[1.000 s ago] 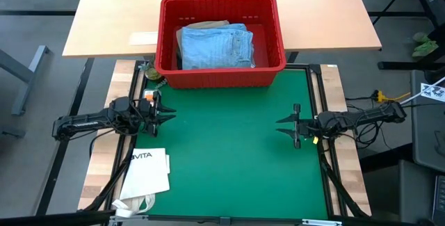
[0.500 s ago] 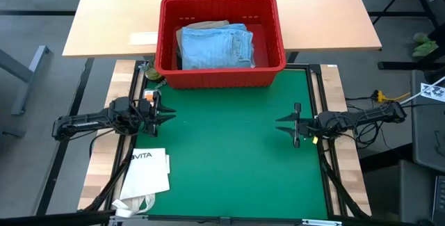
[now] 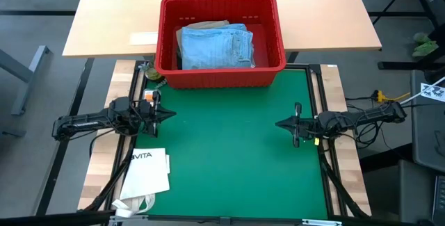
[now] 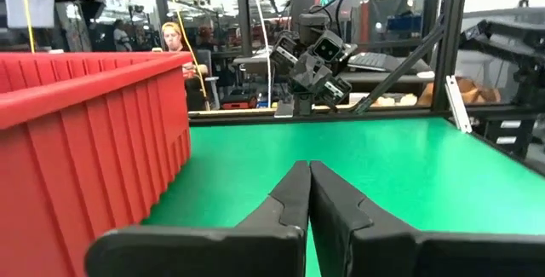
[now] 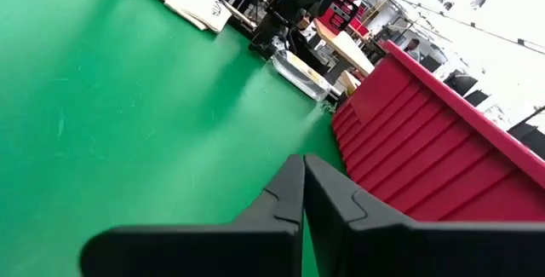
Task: Fold Laundry from Bin
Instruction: Return to Home Position
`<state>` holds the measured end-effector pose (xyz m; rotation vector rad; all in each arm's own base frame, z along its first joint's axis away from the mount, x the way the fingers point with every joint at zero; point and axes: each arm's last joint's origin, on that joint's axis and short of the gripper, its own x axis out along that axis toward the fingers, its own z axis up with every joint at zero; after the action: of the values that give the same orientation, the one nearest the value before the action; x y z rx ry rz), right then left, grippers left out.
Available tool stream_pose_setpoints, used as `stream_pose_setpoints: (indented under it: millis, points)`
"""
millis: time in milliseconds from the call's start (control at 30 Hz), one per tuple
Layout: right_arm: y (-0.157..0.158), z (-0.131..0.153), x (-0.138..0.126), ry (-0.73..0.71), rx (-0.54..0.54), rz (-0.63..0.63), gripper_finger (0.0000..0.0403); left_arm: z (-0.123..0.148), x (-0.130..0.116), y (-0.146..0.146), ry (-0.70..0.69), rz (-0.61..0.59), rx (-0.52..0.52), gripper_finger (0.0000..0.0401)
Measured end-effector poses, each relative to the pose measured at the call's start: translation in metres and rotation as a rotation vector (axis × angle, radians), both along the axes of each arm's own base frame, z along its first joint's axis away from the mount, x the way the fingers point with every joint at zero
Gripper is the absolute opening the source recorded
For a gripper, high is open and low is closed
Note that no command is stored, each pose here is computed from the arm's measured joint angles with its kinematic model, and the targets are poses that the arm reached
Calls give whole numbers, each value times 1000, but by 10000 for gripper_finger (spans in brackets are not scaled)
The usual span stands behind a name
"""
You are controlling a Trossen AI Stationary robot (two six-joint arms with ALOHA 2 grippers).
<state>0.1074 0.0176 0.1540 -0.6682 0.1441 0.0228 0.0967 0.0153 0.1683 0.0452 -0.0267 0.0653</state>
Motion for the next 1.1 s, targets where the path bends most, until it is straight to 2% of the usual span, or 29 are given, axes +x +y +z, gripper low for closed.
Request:
stream_pose_setpoints:
  millis: [133, 300, 1100]
  points:
    - [0, 0, 0, 1, -10, 2, 18, 0, 0, 0, 3, 1, 46, 1]
    - [0, 0, 0, 1, -11, 2, 6, 0, 0, 0, 5, 2, 67, 1]
    - [0, 0, 0, 1, -1, 2, 24, 0, 0, 0, 4, 19, 67, 1]
